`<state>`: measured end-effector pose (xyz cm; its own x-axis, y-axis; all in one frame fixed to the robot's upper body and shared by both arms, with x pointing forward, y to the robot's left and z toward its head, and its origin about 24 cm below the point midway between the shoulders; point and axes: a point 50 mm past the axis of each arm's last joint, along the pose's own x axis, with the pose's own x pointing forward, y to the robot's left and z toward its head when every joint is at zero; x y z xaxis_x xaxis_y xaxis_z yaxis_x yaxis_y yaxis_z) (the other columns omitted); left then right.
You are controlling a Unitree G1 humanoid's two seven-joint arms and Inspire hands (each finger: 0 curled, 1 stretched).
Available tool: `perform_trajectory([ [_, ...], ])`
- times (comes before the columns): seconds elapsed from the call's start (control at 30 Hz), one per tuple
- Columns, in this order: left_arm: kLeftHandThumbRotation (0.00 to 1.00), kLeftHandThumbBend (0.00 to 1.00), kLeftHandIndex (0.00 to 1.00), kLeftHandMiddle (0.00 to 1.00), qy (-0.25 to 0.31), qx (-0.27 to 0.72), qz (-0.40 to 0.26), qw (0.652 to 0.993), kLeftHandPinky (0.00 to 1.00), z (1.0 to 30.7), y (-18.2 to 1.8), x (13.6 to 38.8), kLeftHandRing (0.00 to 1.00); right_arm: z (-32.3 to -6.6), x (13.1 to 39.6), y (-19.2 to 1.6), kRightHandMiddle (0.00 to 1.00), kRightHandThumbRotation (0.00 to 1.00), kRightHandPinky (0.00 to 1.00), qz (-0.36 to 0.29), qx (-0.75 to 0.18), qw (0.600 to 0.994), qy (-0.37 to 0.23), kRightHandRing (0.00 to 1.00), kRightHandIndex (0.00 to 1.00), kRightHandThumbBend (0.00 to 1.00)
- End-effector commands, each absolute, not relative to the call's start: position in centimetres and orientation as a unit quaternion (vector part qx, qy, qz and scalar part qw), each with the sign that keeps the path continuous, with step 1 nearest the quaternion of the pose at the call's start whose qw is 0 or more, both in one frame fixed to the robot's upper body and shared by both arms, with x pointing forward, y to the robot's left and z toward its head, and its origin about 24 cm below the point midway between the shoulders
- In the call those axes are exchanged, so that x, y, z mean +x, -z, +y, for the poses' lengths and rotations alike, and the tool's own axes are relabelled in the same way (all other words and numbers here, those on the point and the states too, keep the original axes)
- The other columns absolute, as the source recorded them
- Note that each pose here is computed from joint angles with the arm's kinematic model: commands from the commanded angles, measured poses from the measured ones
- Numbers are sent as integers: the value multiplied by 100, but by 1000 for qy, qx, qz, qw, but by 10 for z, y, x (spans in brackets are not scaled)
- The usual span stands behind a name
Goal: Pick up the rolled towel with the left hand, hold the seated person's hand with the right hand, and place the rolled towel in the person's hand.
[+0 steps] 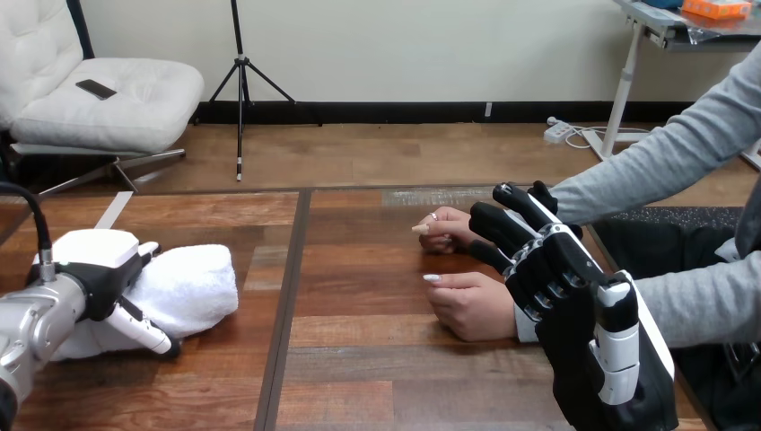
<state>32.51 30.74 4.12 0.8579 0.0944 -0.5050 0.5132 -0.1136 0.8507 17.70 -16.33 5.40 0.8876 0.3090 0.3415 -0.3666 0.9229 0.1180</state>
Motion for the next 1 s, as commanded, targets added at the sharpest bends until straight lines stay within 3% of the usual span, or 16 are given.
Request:
perform_trajectory([
  [0.0,51,100,98,100,143,734,187,636,100,303,-65,342,99,-162,182,-72,87,93,89,-205,93,957,-181,90,89,81],
  [0.53,40,100,95,96,140,713,202,657,97,306,-68,342,96,-162,182,-72,87,93,89,-205,92,958,-180,90,89,82],
  [0.8,29,100,92,94,138,692,234,669,82,307,-66,343,93,-162,183,-71,87,93,89,-205,91,958,-180,90,89,81],
  [0.97,24,100,90,92,143,676,258,675,77,307,-64,343,91,-162,183,-71,87,93,88,-207,90,958,-179,90,89,81],
])
